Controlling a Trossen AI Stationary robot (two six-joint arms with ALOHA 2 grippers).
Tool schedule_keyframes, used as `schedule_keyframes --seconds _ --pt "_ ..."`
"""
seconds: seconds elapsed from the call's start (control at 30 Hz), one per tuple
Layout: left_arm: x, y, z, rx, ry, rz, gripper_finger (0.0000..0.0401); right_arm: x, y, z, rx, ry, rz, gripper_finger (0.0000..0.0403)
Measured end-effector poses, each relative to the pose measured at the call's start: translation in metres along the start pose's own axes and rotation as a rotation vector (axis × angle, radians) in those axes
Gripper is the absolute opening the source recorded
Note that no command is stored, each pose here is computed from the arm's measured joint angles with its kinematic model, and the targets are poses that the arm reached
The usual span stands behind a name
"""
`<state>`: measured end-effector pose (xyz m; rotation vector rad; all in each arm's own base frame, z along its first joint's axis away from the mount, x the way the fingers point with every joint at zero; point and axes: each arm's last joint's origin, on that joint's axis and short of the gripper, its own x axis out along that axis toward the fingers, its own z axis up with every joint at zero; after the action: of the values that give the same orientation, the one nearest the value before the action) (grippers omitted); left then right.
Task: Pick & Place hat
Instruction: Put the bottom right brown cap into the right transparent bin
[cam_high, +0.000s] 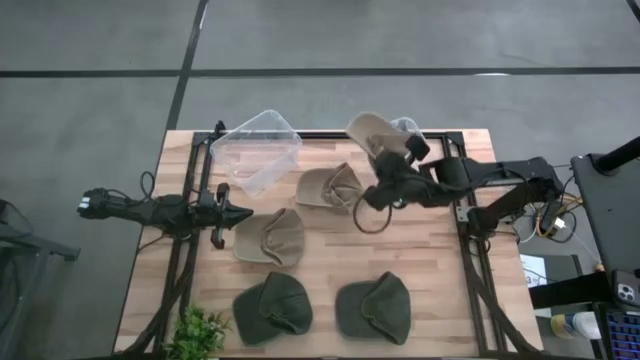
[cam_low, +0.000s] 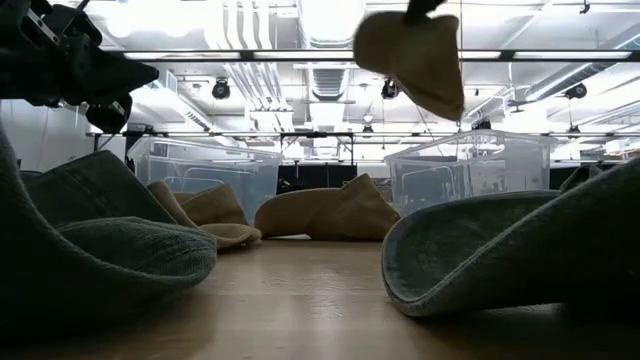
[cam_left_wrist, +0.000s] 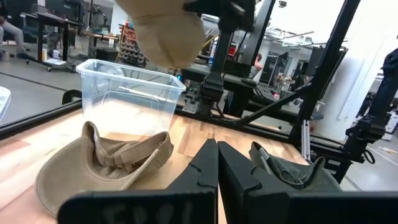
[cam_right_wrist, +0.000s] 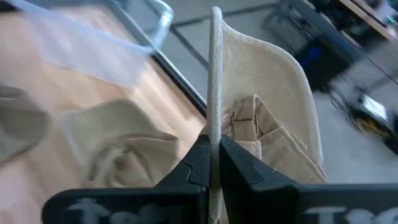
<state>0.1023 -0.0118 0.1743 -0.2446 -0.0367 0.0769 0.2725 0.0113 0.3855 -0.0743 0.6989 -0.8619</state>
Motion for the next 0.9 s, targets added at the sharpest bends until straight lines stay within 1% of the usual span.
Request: schedule_keyframes --seconds 0.2,0.3,0.4,0.63,0.8,0.9 --pt "0.000 0.000 0.000 0.000 -0.001 0.000 0.0003 0.028 -0.028 0.001 0.096 0.099 -0.129 0.0013" --pt "0.000 0.000 0.000 0.000 -0.001 0.000 0.0003 0.038 -0.039 0.002 0.156 0.140 -0.135 0.0013" --pt "0.000 0.000 0.000 -0.001 -0.002 0.000 0.0003 0.051 -0.044 0.003 0.170 0.170 -0.167 0.0013" --pt "0.000 0.000 0.000 -0.001 -0.002 0.000 0.0003 0.083 -0.041 -0.004 0.109 0.295 -0.236 0.0013" --pt "0.000 0.000 0.000 -0.001 -0.002 0.000 0.0003 0.104 -0.031 -0.009 0.061 0.362 -0.249 0.0013" --pt "0.000 0.000 0.000 -0.001 -0.002 0.000 0.0003 0.115 -0.024 -0.012 0.007 0.396 -0.244 0.0013"
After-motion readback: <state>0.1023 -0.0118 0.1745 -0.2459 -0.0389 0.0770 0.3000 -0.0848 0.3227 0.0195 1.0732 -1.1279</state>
